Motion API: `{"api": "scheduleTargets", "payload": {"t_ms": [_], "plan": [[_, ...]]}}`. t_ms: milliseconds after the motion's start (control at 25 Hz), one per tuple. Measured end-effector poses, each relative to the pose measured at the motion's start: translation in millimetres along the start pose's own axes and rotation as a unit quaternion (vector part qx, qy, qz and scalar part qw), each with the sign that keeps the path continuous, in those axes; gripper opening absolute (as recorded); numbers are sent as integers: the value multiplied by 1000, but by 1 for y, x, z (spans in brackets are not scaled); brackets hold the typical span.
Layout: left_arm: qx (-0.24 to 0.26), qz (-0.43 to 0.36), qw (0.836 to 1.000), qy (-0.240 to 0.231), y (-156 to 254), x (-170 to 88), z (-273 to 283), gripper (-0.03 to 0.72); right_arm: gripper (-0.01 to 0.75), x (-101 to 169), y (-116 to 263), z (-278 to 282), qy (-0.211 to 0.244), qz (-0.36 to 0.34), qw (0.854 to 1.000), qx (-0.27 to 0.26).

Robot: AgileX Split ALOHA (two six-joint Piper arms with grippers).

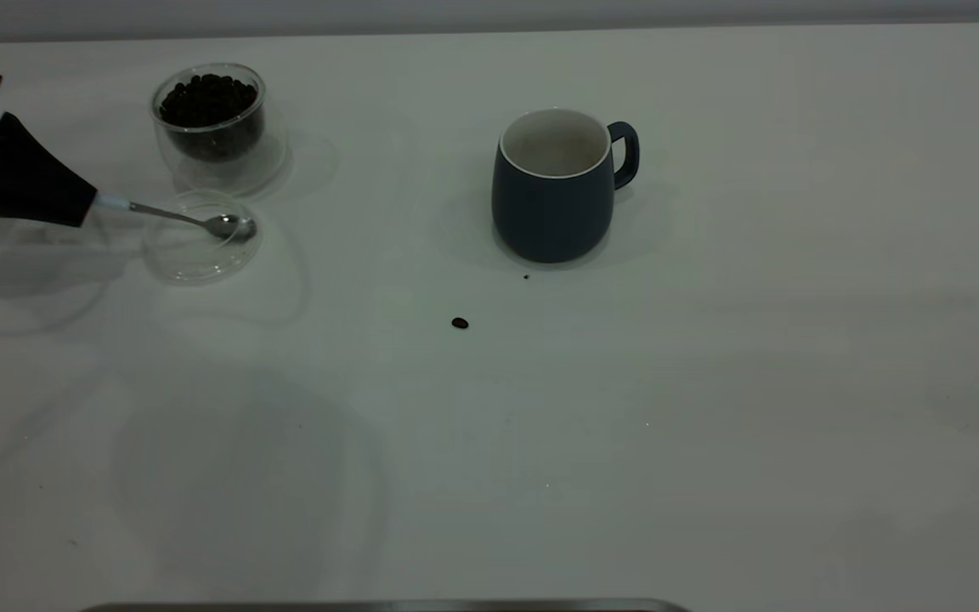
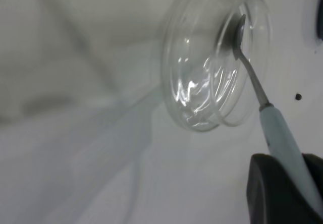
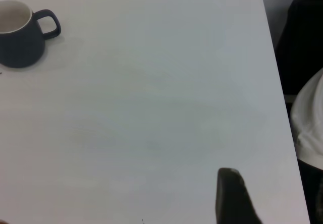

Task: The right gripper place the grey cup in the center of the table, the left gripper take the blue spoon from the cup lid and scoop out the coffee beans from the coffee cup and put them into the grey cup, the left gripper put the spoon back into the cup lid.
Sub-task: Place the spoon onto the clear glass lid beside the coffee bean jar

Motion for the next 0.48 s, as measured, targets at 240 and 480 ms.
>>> {"api": "scheduleTargets", "payload": {"t_ms": [240,480], "plan": [[-2,6,1000,5,0,2,-3,133,363,0,0,0,0,0,1000,0],[-4,-2,1000,-8,0,7,-4,255,363,0,0,0,0,0,1000,0]]}}
Point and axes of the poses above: a point on each arm's last joint axis where the gripper is mounted, z pointing back along that axis away from the gripper, x along the wrist's bending axis when the last joint is at zero, y = z × x, the point moved 7 cm from there along -z, pointing out along that axis toward the gripper, and after that the axes turned 1 degree about -z, right-handed, at the moved point
